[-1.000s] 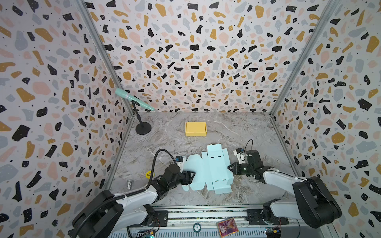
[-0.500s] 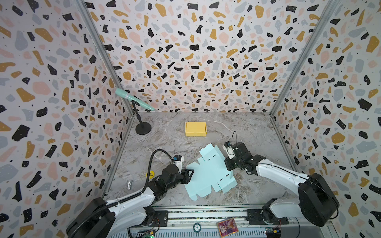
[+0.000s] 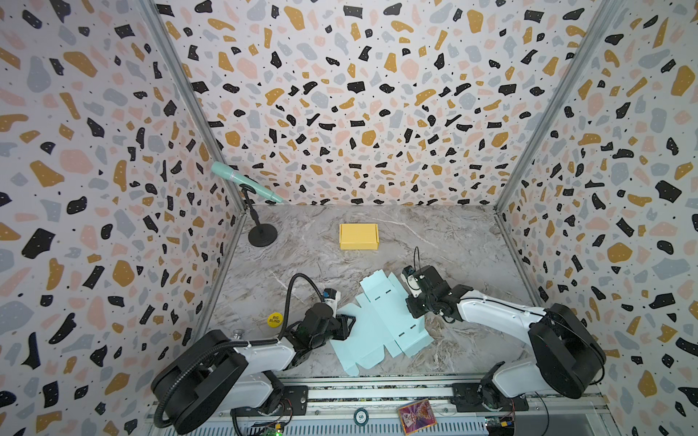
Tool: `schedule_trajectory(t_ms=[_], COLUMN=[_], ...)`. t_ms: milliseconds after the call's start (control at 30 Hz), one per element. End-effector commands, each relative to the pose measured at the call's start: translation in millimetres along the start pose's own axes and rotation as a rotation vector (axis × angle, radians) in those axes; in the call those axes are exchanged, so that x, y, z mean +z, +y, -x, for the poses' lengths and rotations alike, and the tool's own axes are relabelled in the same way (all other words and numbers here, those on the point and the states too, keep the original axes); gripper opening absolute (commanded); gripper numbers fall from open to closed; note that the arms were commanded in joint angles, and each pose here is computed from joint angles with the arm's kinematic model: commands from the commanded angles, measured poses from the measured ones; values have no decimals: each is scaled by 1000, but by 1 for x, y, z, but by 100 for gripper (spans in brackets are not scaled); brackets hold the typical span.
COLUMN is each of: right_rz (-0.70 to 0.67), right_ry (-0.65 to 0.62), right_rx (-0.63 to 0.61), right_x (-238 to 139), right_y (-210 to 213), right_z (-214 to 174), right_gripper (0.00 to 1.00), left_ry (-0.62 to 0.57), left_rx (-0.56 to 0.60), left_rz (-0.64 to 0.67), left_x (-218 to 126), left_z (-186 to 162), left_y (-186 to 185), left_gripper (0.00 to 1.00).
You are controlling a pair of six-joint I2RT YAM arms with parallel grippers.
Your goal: Fold the paper box
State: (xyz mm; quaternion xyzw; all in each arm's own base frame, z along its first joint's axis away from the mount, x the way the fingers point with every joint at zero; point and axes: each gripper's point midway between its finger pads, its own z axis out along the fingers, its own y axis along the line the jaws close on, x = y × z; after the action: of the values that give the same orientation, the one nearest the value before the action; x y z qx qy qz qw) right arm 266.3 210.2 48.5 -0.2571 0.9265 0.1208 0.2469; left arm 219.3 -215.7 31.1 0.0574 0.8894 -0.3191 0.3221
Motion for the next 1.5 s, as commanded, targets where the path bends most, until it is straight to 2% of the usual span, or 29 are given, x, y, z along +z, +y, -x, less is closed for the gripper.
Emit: schedule_trajectory(t_ms=[0, 233, 400, 667, 800, 1033, 1167, 1267, 1467], right_rz=[51, 88, 78, -126, -198, -249, -325, -358, -365], right_ry=[7, 17, 0, -106, -143, -196, -207, -169, -132], right_rx=[19, 31, 7, -207, -268, -324, -382, -393, -422], right_x=[4, 10, 5, -40, -56, -69, -71, -62, -46], right_y=[4, 5, 6, 24, 36, 70, 79, 78, 71], right_z=[-4, -5, 3, 40, 51, 58, 57, 49, 40], right_gripper=[19, 19, 9, 4, 3, 2, 2, 2, 1], left_ry=[-26, -12, -15, -40, -48, -39, 2, 21, 23], left_rx=[-4, 0, 1, 5, 4, -8, 36, 49, -1], left_rz=[-19, -12, -16, -42, -58, -121, -115, -124, -163], left_x=[0, 2, 2, -1, 0, 5, 14, 17, 16], left_z=[2, -2, -1, 9, 14, 23, 24, 24, 26], left_y=[-2, 1, -1, -9, -15, -32, -36, -37, -31], left_gripper=[42, 42, 42, 40, 39, 38, 38, 37, 33])
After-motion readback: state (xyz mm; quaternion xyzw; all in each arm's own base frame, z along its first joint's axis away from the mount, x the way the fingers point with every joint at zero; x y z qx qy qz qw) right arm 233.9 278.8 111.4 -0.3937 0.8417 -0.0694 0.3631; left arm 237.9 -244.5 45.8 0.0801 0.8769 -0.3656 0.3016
